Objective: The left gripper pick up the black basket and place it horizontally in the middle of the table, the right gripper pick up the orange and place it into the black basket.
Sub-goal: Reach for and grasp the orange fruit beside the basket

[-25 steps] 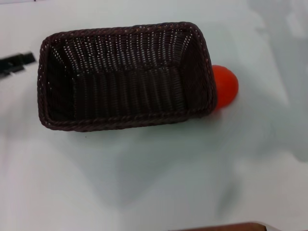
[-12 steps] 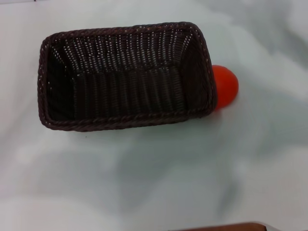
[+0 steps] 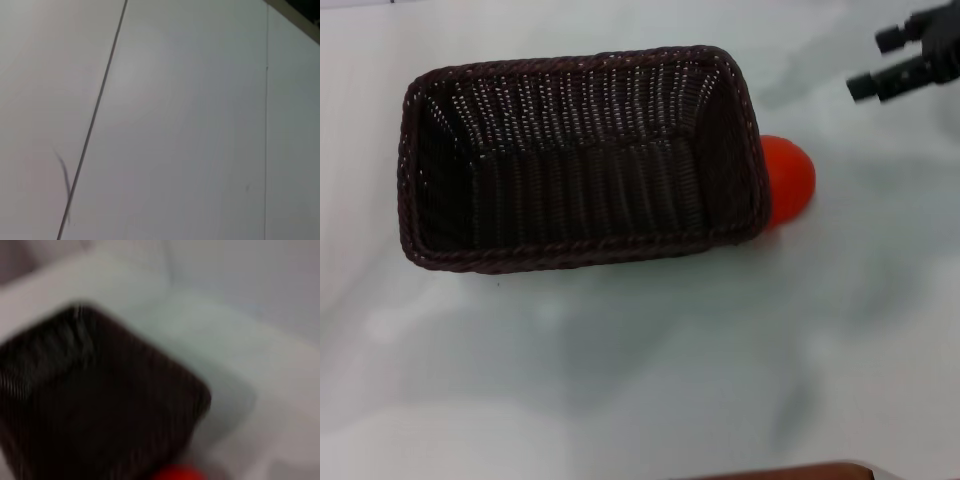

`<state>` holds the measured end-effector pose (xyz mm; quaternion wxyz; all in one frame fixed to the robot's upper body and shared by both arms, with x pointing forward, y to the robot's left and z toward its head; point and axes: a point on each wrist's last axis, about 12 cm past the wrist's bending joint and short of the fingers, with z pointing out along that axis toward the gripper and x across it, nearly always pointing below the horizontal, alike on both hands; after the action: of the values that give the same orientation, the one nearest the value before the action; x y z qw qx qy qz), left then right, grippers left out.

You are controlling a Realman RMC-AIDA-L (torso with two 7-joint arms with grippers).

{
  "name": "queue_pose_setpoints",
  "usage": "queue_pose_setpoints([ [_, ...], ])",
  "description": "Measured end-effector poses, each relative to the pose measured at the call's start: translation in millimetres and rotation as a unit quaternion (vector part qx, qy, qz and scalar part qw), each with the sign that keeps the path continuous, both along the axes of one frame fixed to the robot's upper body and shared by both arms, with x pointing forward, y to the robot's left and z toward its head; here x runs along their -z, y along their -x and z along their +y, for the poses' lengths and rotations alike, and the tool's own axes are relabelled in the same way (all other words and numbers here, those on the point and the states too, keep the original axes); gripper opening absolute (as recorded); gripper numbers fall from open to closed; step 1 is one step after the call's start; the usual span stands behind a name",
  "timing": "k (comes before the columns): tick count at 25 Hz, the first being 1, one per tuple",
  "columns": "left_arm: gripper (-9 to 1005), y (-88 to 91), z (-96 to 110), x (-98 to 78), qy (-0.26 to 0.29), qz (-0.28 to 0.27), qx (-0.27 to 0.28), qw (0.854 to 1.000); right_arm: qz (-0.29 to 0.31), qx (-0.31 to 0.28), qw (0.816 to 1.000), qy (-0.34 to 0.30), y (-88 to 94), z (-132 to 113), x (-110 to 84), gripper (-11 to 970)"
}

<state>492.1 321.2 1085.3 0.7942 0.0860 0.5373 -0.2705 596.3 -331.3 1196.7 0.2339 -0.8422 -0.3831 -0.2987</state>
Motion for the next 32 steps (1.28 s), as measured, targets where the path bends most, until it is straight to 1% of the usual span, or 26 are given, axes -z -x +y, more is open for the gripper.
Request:
queue_pose_setpoints([
  [2, 531, -1.8, -1, 0.2, 0.0, 0.002, 0.0, 1.0, 0.031, -0.017, 0.998, 0.045, -2.0, 6, -1.6, 874],
  [4, 531, -3.1, -2, 0.5, 0.001, 0.004, 0.001, 1.0, 0.047, -0.027, 0.995, 0.079, -5.0, 13, 0.0, 867],
  [7, 530, -3.4, -3, 1.1, 0.004, 0.005, 0.001, 1.0, 0.067, -0.039, 0.991, 0.106, -7.1, 22, 7.5, 857],
  [13, 530, -2.3, -4, 4.0, 0.012, 0.012, 0.0, 1.0, 0.082, -0.058, 0.99, 0.104, -9.5, 42, 22.5, 836],
  [18, 529, -3.0, -3, 3.7, 0.013, 0.012, 0.0, 1.0, 0.09, -0.068, 0.986, 0.119, -15.6, 62, 43.4, 819],
  [21, 529, -5.0, -6, 3.2, 0.014, 0.012, 0.005, 1.0, 0.087, -0.072, 0.987, 0.118, -19.2, 78, 56.2, 809],
  [25, 528, -6.7, -8, 3.2, 0.015, 0.013, 0.007, 1.0, 0.085, -0.084, 0.985, 0.126, -21.5, 94, 68.4, 795],
  [27, 528, -7.2, -8, 3.2, 0.015, 0.014, 0.007, 1.0, 0.087, -0.086, 0.984, 0.131, -21.8, 97, 71.9, 789],
  [31, 528, -7.9, -9, 4.1, 0.016, 0.017, 0.006, 1.0, 0.084, -0.088, 0.984, 0.131, -22.3, 98, 72.1, 775],
  [32, 528, -8.2, -9, 4.5, 0.016, 0.019, 0.005, 1.0, 0.083, -0.088, 0.984, 0.13, -22.6, 98, 71.6, 730],
])
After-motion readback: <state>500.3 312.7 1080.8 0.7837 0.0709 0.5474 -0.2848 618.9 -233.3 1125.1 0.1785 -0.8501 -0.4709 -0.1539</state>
